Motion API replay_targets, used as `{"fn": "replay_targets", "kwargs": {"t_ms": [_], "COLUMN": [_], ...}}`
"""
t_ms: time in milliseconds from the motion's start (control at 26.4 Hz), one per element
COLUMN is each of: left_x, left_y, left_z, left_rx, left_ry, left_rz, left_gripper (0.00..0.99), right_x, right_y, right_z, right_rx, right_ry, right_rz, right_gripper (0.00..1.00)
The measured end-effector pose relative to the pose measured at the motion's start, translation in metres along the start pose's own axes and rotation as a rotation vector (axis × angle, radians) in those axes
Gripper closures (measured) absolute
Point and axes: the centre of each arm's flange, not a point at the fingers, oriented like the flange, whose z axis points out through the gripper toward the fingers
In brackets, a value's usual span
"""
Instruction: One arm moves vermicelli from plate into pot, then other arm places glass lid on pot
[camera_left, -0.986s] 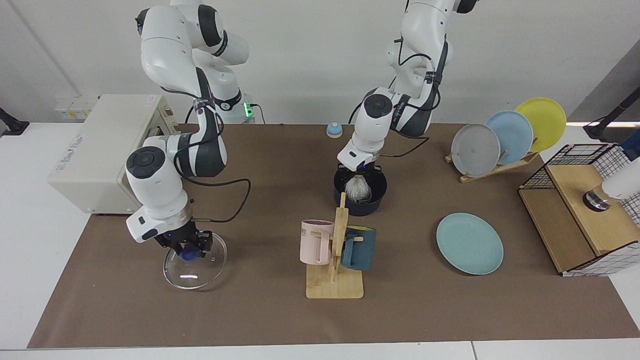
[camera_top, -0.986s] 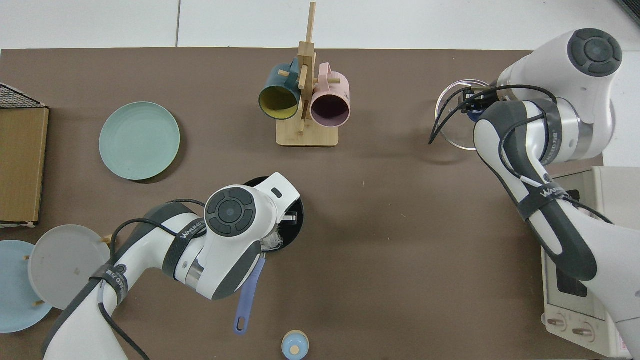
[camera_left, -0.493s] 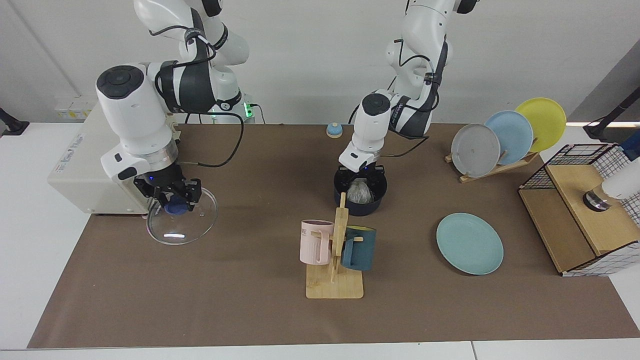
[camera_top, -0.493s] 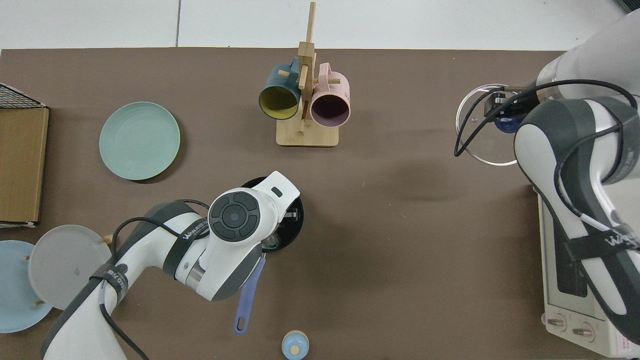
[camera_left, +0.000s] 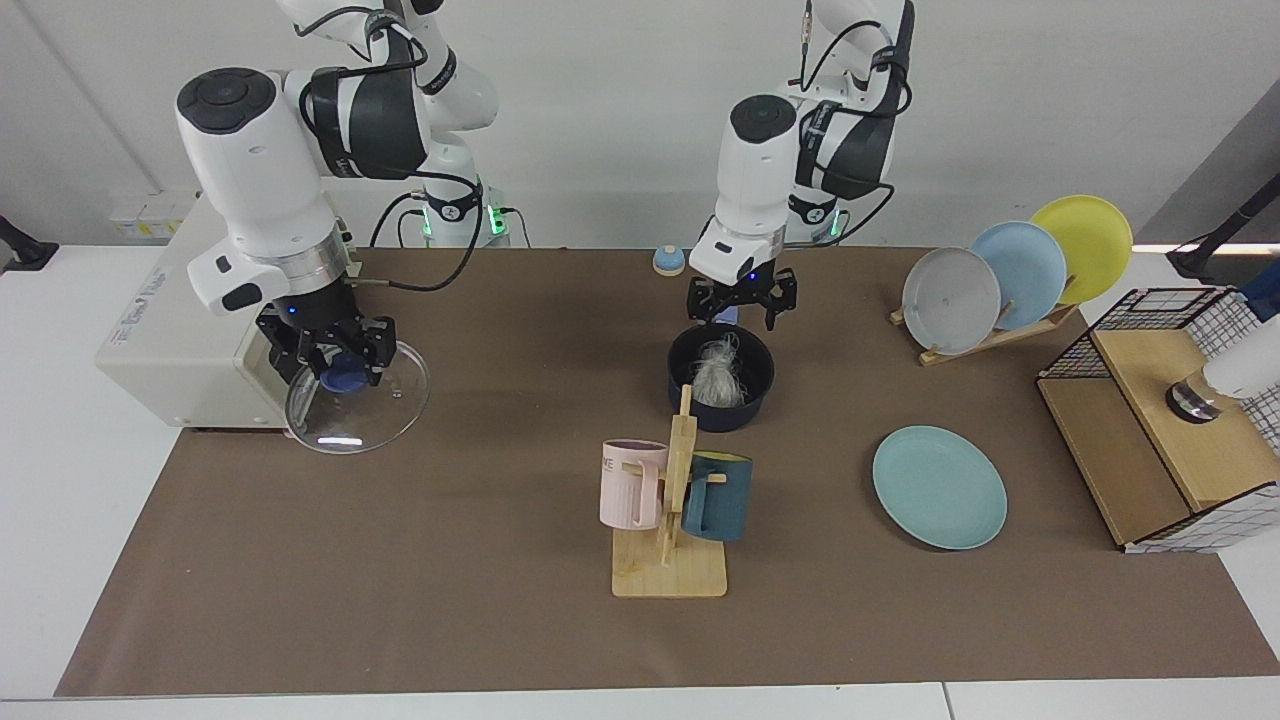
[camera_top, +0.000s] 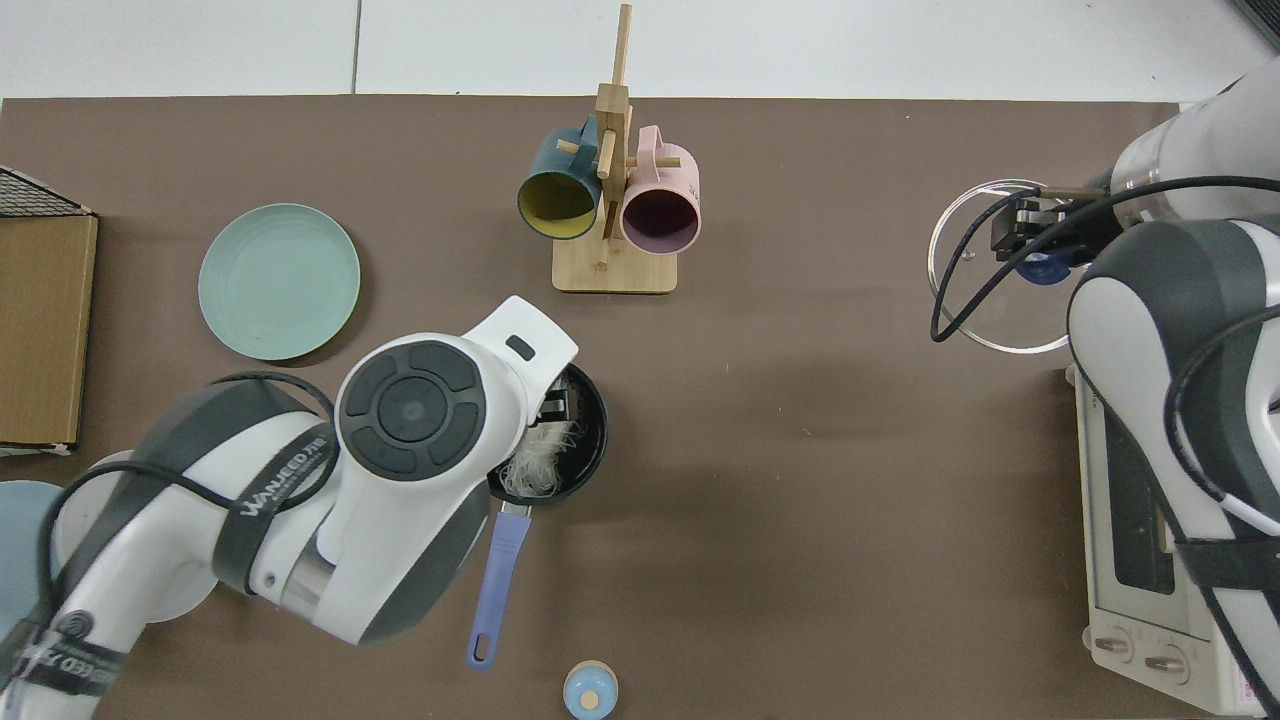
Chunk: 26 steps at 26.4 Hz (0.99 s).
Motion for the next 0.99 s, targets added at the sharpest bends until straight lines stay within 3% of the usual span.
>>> {"fn": "replay_targets", "kwargs": {"t_ms": [114, 341, 569, 758, 986], "left_x": [0.025, 0.071, 0.089, 0.096, 0.098], "left_y": [-0.036, -0.151, -0.245, -0.281, -0.28], "left_z": [-0.008, 0.007, 0.017, 0.001, -0.051], "left_rx": [-0.001, -0.042, -0.052, -0.043, -0.046], "left_ry": [0.017, -0.015, -0.02, -0.003, -0.034], "left_rz": [0.03, 0.125, 0.225, 0.256, 0.262], "left_gripper": [0.0, 0.0, 0.0, 0.0, 0.0], "right_x": [-0.009, -0.041, -0.088, -0.121, -0.155], "right_y": [-0.03, -0.123, -0.213, -0.273, -0.336], "right_z": [-0.004, -0.012, -0.02, -0.018, 0.006], "right_rx": [0.006, 0.023, 0.037, 0.069, 0.077], "right_ry": [0.003, 0.01, 0.016, 0.038, 0.04], "right_rz": [0.021, 0.043, 0.054, 0.082, 0.093], "right_gripper": [0.36, 0.36, 0.36, 0.36, 0.36]}}
